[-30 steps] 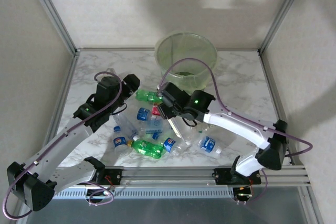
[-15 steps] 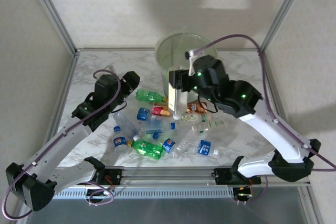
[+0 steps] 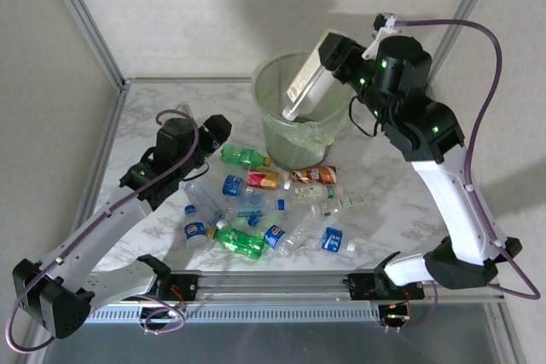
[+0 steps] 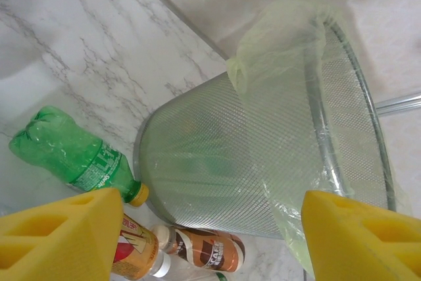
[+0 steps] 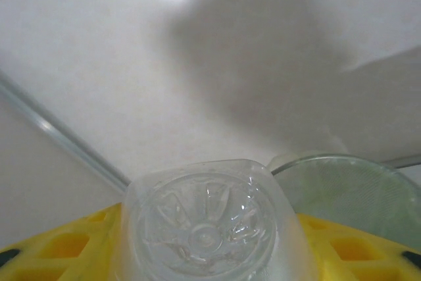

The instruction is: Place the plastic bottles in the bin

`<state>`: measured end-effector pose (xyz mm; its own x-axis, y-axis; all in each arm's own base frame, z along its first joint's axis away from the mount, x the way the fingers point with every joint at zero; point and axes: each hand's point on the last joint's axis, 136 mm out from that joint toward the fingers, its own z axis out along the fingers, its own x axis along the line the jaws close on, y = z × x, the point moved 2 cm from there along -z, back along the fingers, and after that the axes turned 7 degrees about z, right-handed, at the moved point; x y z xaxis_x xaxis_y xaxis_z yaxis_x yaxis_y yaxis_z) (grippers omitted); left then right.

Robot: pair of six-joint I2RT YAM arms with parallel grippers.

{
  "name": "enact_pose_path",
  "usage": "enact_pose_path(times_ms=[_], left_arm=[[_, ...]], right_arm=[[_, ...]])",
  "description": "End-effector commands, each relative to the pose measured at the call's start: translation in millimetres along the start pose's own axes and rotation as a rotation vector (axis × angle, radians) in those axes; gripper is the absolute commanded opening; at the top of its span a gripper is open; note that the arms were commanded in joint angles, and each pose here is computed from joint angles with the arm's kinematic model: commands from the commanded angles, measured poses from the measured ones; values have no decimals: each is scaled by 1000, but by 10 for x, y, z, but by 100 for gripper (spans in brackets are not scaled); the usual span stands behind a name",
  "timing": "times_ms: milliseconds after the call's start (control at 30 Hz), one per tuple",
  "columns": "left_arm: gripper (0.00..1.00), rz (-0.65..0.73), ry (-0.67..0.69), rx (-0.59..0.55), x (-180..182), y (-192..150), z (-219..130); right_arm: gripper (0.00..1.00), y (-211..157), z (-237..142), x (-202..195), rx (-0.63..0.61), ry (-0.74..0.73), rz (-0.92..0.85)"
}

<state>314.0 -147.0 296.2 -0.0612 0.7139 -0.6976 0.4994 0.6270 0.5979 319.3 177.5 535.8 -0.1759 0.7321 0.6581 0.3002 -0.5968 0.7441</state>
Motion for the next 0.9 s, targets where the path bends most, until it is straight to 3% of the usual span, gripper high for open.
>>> enact_pose_path(times_ms=[0, 400, 867], left_arm=[[72, 9, -32, -23, -122, 118, -40], [72, 83, -6, 23, -93, 58, -16], [71, 4, 71, -62, 11, 200, -46]], right_arm=[[54, 160, 213, -97, -17, 4, 126], [53, -208, 1007, -719, 135, -95, 261], [55, -442, 1435, -1128, 254, -95, 259]])
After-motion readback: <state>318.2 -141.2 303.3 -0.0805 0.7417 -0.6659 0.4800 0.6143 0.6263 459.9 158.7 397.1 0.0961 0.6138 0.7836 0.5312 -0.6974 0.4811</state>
